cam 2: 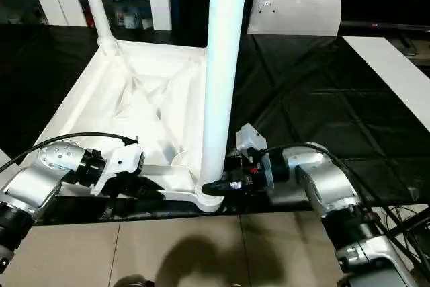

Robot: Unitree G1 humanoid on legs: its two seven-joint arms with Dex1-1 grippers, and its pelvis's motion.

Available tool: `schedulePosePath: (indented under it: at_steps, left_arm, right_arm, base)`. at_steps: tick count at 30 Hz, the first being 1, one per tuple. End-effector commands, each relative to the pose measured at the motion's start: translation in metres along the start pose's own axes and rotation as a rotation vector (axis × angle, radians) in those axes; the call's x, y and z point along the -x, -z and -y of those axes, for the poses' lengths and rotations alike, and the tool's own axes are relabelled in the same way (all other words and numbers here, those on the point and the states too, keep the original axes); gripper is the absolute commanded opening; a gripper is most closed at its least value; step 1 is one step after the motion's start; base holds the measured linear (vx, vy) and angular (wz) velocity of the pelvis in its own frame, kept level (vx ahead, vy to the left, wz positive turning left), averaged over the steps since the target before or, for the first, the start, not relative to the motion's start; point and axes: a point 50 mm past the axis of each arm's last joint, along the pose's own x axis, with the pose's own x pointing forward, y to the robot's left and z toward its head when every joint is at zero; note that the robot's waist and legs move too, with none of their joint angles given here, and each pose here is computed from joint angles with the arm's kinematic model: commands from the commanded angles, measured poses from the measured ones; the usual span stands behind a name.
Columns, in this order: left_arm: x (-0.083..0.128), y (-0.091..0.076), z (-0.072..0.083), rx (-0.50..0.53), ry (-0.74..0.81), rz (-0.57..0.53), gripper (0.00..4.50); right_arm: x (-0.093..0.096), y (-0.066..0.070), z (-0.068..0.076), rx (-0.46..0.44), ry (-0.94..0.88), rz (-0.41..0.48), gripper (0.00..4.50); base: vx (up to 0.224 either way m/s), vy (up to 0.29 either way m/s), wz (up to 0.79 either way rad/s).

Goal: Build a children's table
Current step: Rotate leg to tighten

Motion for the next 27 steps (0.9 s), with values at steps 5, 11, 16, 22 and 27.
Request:
schedulePosePath:
  at_steps: [5, 11, 16, 22, 27]
  left_arm:
    - [-0.006, -0.006, -0.006, 0.037, -0.053, 0.056, 0.00]
    - [-0.017, -0.014, -0.022, 0.158, -0.281, 0.109, 0.00]
    - [-0.032, -0.023, -0.035, 0.226, -0.424, 0.079, 0.00]
    - [-0.058, -0.044, -0.052, 0.290, -0.617, 0.083, 0.00]
    - [-0.064, -0.049, -0.054, 0.256, -0.646, 0.054, 0.00]
  right_arm:
    - [-0.005, 0.000, -0.002, -0.016, 0.001, 0.034, 2.04]
    - [-0.029, 0.005, 0.001, -0.078, 0.292, 0.137, 2.03]
    - [-0.061, 0.000, 0.015, -0.186, 0.507, 0.157, 2.00]
    - [-0.094, -0.006, 0.035, -0.329, 0.857, 0.146, 2.00]
    - [-0.100, -0.013, 0.036, -0.321, 0.938, 0.206, 2.34]
  base:
    - [0.000, 0.000, 0.00]
    - [0.000, 0.000, 0.00]
    - [0.000, 0.000, 0.00]
    - [0.000, 0.000, 0.00]
    - [0.000, 0.000, 0.00]
